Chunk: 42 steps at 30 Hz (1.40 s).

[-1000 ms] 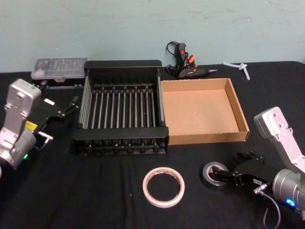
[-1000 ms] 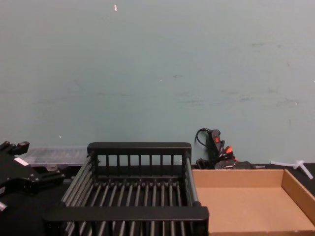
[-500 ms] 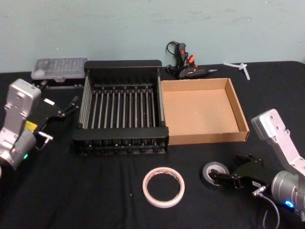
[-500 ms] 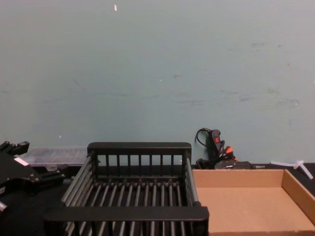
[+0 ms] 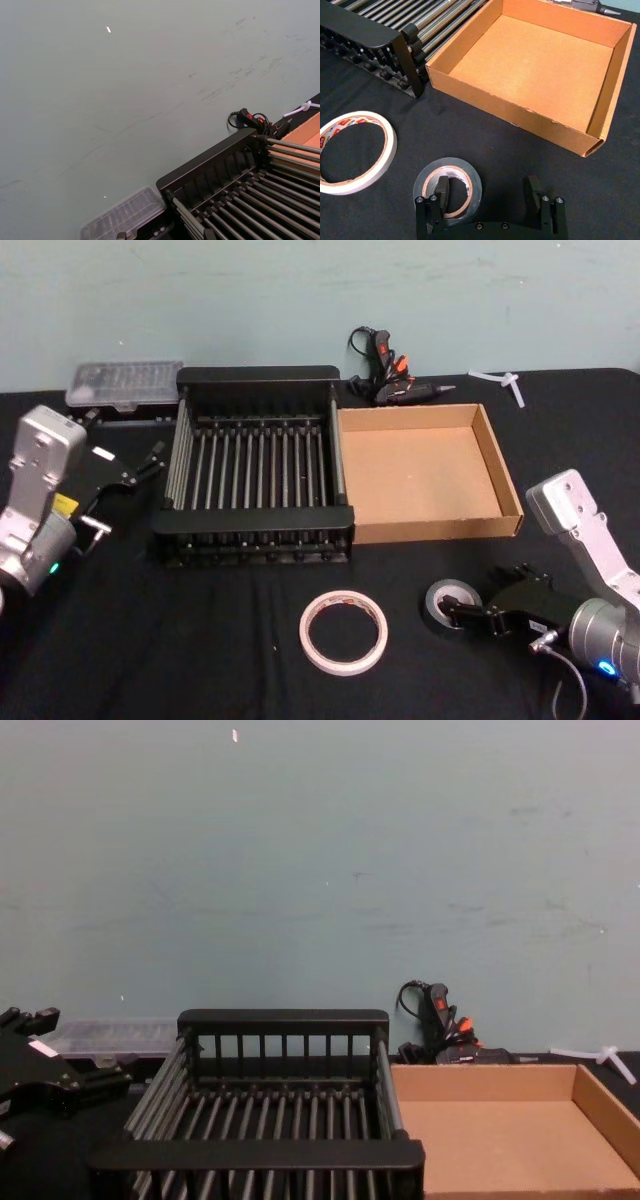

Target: Pick up the white tape and place it into the black box , Pick up the silver tape and place it into the brown box.

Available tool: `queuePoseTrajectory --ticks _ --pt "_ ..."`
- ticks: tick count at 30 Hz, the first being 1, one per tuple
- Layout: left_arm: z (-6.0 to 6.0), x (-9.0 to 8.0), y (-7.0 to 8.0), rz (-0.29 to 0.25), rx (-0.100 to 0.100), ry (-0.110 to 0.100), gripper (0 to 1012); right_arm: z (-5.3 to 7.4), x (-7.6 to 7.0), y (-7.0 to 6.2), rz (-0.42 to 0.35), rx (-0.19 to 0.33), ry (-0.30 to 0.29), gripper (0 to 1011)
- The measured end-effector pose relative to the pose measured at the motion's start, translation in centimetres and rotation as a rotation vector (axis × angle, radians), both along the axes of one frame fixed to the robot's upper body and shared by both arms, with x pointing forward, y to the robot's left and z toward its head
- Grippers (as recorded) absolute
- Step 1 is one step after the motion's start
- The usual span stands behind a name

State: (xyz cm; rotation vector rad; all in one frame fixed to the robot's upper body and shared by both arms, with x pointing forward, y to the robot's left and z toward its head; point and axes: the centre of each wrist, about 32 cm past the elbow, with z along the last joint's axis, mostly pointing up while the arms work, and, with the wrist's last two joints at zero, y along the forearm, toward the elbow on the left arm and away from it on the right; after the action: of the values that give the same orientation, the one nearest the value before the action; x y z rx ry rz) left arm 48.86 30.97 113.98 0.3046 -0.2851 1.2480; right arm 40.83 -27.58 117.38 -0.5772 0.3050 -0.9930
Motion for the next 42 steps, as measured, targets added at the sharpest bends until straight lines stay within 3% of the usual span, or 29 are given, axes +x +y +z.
queuePoseTrajectory --ticks 4,16,19,27,31,42 --pt "0.00 0.00 0.00 0.000 0.000 0.000 1001 0.01 0.00 -0.01 0.000 0.000 0.000 942" --pt "0.00 0.00 0.00 0.000 0.000 0.000 1001 0.02 0.00 -0.01 -0.001 0.003 -0.001 624" --pt "0.00 0.00 0.00 0.000 0.000 0.000 1001 0.03 0.00 -0.01 -0.001 0.003 -0.001 482" --pt "0.00 0.00 0.00 0.000 0.000 0.000 1001 0.03 0.00 -0.01 -0.001 0.003 -0.001 221" --pt "0.00 0.00 0.00 0.000 0.000 0.000 1001 0.03 0.00 -0.01 -0.001 0.003 -0.001 160" --pt "0.00 0.00 0.00 0.000 0.000 0.000 1001 0.54 -0.01 -0.31 0.003 0.036 -0.042 160"
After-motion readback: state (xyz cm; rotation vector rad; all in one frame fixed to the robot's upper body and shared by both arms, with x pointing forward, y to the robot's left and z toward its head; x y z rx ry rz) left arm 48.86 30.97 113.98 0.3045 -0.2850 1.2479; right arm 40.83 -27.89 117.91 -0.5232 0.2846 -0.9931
